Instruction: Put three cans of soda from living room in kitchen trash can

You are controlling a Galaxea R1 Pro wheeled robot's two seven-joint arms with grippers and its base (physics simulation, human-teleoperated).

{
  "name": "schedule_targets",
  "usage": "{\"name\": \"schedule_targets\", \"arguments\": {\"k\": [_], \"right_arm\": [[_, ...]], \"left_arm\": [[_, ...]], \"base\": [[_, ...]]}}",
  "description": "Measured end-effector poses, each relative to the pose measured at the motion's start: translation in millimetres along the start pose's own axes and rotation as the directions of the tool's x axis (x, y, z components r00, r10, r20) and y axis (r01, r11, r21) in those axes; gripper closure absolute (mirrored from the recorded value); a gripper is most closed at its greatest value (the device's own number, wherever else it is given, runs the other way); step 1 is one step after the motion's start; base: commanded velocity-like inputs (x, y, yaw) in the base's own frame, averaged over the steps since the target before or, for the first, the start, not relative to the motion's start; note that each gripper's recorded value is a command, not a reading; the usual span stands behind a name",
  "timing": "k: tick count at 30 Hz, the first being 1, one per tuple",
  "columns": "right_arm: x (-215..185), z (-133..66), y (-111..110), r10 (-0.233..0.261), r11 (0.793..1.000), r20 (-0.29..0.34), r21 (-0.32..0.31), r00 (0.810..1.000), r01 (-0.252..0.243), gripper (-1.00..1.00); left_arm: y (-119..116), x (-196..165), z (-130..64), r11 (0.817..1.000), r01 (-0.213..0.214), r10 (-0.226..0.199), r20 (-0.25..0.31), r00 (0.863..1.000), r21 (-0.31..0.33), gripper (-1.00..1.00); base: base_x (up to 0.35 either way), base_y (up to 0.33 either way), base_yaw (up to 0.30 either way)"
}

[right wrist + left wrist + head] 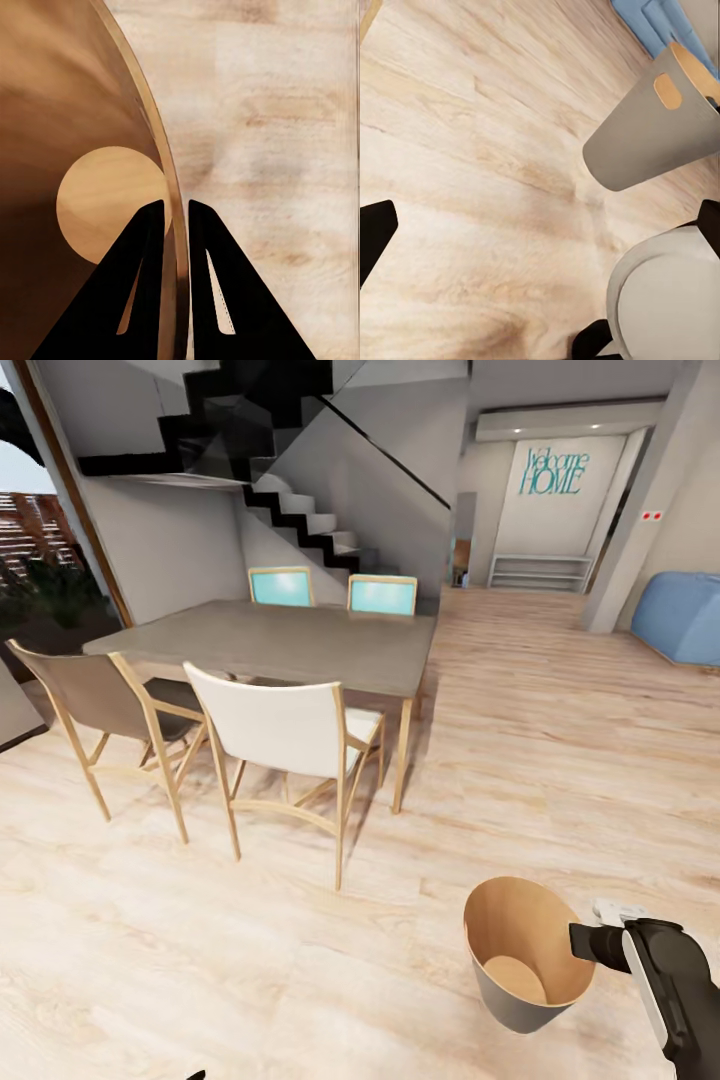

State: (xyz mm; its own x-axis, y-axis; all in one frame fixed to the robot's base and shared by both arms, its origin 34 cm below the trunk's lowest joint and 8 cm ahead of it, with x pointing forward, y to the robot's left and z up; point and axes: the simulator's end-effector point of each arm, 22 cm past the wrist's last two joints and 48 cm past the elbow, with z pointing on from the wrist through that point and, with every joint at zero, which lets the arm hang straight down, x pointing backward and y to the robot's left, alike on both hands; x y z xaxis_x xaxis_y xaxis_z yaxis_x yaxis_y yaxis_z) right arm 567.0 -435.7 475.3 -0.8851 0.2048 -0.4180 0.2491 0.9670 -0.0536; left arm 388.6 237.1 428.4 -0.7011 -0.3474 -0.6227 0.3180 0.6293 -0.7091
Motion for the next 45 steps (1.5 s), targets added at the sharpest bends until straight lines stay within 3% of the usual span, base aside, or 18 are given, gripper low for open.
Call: {"name": "schedule_targets", "arguments": {"k": [36,45], "right_arm": [[-10,-12.2,0,0.004,1.0,0.032,-0.006,0.999,-0.004,1.0],[-11,-13.8,-1,0.001,1.0,0.036,0.001,0.999,-0.001,1.0]], "left_arm": [[-5,-11,0.9,1.0,-0.024,0.024,0.022,0.999,0.011,-1.0],[-5,-12,0.5,1.0,-0.028,0.028,0.024,0.999,0.012,-1.0]], "base": [[0.286,-0.223,-0.261],[0.302,-0.167,-0.087]]}}
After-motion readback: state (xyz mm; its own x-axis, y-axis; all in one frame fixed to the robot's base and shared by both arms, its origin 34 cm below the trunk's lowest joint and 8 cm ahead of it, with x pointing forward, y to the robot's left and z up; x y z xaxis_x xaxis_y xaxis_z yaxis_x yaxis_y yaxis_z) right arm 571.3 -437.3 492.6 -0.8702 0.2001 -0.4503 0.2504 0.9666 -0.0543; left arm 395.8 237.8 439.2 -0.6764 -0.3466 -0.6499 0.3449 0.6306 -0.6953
